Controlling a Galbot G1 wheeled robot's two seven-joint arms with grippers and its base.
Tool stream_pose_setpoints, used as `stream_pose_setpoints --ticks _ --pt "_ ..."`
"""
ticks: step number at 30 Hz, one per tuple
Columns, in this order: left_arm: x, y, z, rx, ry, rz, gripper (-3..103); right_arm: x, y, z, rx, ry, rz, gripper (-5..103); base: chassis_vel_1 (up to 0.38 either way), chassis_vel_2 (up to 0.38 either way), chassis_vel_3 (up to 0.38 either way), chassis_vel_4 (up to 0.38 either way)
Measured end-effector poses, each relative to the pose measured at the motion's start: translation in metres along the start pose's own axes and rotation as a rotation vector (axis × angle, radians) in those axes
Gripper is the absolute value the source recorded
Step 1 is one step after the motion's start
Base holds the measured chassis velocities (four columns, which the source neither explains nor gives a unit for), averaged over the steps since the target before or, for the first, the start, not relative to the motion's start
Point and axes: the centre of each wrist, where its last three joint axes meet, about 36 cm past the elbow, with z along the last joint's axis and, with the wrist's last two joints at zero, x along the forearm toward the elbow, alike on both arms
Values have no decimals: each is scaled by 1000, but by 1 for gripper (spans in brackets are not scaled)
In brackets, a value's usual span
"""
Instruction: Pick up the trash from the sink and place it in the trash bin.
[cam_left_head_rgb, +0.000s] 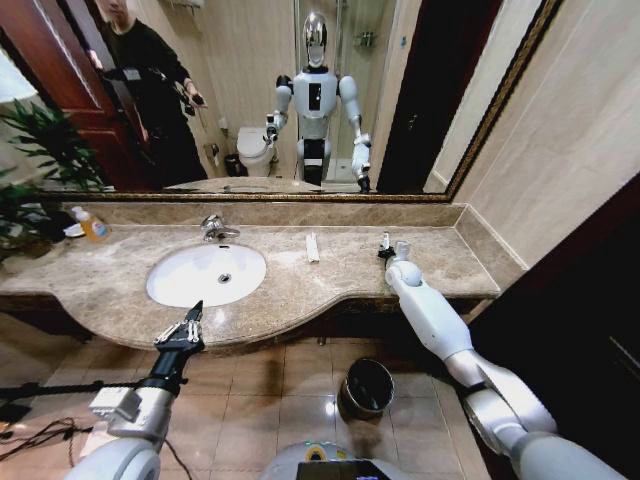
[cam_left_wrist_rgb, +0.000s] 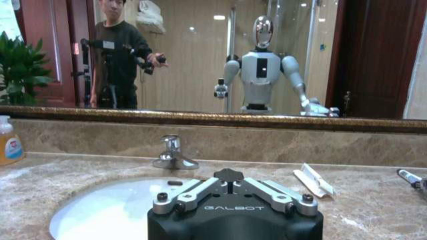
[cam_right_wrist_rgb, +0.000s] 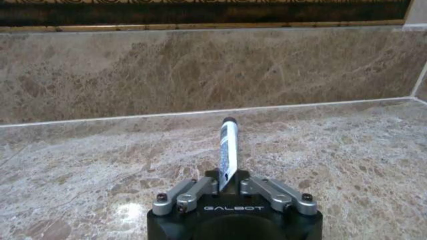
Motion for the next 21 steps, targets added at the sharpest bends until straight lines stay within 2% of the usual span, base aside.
stream_pose_setpoints --ticks 1,4,12,21 --pt "0 0 0 0 0 0 0 0 0 0 0 0 0 17 0 0 0 0" --pt "0 0 0 0 0 0 0 4 -1 2 1 -14 -5 2 0 0 0 0" --pt "0 0 0 0 0 0 0 18 -5 3 15 -65 -24 0 0 0 0 0" --pt "0 0 0 0 0 0 0 70 -25 7 26 -157 -77 0 0 0 0 0"
